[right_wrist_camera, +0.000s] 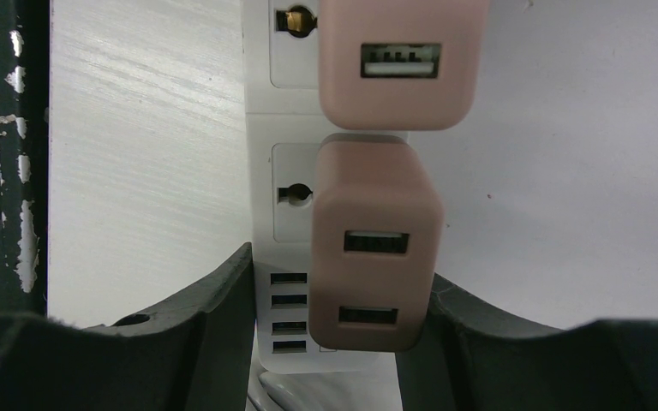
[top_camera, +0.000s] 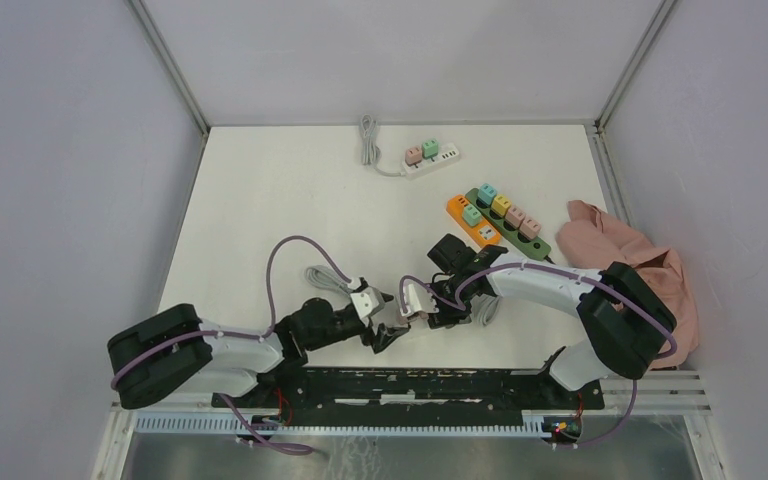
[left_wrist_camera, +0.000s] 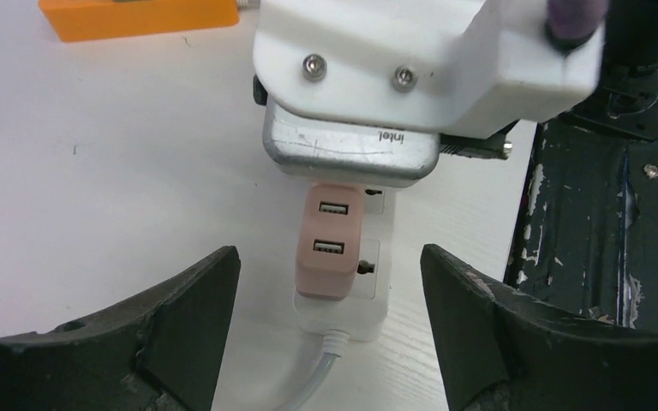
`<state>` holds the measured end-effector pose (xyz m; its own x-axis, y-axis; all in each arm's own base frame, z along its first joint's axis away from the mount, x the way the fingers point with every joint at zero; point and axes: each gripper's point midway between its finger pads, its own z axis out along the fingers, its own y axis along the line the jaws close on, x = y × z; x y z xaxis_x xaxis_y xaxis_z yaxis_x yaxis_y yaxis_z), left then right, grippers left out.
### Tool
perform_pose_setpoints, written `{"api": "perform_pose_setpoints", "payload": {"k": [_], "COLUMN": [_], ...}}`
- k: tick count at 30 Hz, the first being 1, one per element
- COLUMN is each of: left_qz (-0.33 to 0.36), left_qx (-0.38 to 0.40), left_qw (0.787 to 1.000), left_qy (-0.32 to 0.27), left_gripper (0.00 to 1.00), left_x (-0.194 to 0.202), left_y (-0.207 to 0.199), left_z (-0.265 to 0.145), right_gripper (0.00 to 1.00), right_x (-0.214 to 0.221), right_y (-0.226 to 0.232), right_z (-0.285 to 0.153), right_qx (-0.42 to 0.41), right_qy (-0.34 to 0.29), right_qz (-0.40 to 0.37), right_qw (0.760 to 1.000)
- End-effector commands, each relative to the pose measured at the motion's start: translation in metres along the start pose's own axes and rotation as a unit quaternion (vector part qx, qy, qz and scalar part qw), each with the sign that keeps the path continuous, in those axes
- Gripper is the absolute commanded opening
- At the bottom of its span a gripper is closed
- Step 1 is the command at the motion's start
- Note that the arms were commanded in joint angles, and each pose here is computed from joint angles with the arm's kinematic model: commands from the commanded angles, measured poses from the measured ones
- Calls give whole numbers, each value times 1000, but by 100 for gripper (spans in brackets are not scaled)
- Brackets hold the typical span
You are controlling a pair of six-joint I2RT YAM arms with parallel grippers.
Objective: Pull the plug off the socket
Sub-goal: Remove the plug from the socket.
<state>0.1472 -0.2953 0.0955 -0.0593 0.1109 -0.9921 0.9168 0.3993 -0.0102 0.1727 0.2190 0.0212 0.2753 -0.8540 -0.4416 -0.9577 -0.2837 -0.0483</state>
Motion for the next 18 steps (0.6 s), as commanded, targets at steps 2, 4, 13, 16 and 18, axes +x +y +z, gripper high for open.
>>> {"api": "perform_pose_setpoints", "payload": {"k": [2,4,13,16,18], "left_qz": [-1,2,8,14,16], "left_qx": [-5,-8,15,30,30], "left_qw": [1000,1000,1000,999,998], "left_qy": [2,0,-5,-24,-48], "left_gripper": [78,73,37,5,3], "left_x": [-4,-4,-5,-13,-24], "left_y": [3,5,-1,-7,-7], "left_z": [17,21,34,32,28], "right_gripper": [0,0,0,0,0], "right_x": [-8,-8,-9,-10,-10], "right_y": [-11,-11,-9,-8,-6], "right_z": [-5,-5,-5,-6,-5], "right_qx": [11,11,6,2,-1], "right_qy": [-6,-6,-7,-11,-13], "right_qz": [-7,-7,-8,-9,-8], "right_qw": [1000,1000,1000,1000,1000]}}
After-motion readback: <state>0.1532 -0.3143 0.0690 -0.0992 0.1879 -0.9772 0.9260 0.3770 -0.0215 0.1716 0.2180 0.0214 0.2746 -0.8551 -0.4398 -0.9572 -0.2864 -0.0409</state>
